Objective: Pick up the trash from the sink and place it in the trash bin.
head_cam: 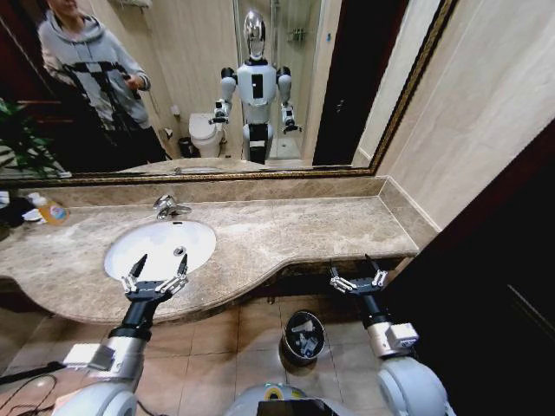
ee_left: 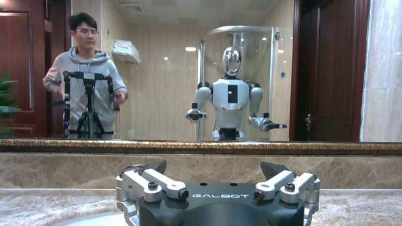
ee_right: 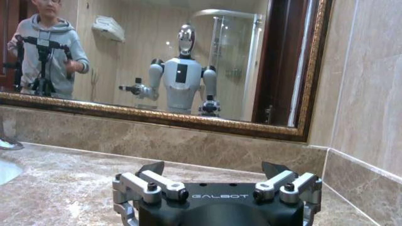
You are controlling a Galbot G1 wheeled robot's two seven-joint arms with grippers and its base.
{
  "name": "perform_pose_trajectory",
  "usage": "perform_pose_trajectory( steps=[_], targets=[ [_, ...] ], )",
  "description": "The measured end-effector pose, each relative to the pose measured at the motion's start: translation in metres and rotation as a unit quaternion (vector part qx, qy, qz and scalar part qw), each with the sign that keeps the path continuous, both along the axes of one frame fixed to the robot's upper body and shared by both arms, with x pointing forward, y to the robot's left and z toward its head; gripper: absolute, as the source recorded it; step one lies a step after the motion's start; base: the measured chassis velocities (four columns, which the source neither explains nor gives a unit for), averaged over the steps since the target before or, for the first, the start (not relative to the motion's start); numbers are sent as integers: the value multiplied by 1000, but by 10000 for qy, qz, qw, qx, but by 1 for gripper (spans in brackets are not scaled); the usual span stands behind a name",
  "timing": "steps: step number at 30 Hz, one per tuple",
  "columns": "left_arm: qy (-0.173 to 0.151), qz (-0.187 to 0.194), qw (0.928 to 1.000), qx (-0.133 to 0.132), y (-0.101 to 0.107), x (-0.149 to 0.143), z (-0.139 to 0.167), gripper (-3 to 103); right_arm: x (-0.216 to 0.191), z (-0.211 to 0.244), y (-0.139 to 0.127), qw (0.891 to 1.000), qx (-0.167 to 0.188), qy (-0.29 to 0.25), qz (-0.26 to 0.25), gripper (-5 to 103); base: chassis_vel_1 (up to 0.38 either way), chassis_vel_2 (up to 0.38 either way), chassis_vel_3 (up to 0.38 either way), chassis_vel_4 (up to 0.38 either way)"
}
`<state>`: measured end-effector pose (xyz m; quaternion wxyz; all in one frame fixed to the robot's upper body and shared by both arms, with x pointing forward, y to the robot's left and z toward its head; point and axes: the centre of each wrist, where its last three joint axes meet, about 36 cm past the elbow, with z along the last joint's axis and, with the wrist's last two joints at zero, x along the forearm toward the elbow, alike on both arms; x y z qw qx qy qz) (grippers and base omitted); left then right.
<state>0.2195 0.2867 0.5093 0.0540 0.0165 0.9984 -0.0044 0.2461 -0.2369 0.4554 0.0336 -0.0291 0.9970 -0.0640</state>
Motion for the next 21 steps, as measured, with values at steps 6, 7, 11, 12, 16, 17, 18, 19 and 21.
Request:
perform_pose_trajectory(
  steps=[6, 7, 11, 12, 16, 17, 18, 19, 21],
  targets=[
    [0, 0, 10000, 0, 0, 0, 0, 100, 0, 0, 0, 10000, 3, 0, -2, 100, 0, 0, 0, 0],
    [0, 0, 10000, 0, 0, 0, 0, 100, 0, 0, 0, 10000, 4, 0, -3, 100, 0, 0, 0, 0],
    [0, 0, 10000, 0, 0, 0, 0, 100, 0, 0, 0, 10000, 6, 0, -4, 100, 0, 0, 0, 0],
    [0, 0, 10000, 0, 0, 0, 0, 100, 0, 0, 0, 10000, 8, 1, -6, 100, 0, 0, 0, 0],
    [0, 0, 10000, 0, 0, 0, 0, 100, 0, 0, 0, 10000, 8, 1, -8, 100, 0, 0, 0, 0],
    [0, 0, 10000, 0, 0, 0, 0, 100, 0, 0, 0, 10000, 8, 1, -9, 100, 0, 0, 0, 0],
    [0, 0, 10000, 0, 0, 0, 0, 100, 0, 0, 0, 10000, 9, 2, -9, 100, 0, 0, 0, 0],
    [0, 0, 10000, 0, 0, 0, 0, 100, 0, 0, 0, 10000, 9, 2, -9, 100, 0, 0, 0, 0],
    [0, 0, 10000, 0, 0, 0, 0, 100, 0, 0, 0, 10000, 10, 2, -11, 100, 0, 0, 0, 0]
  ],
)
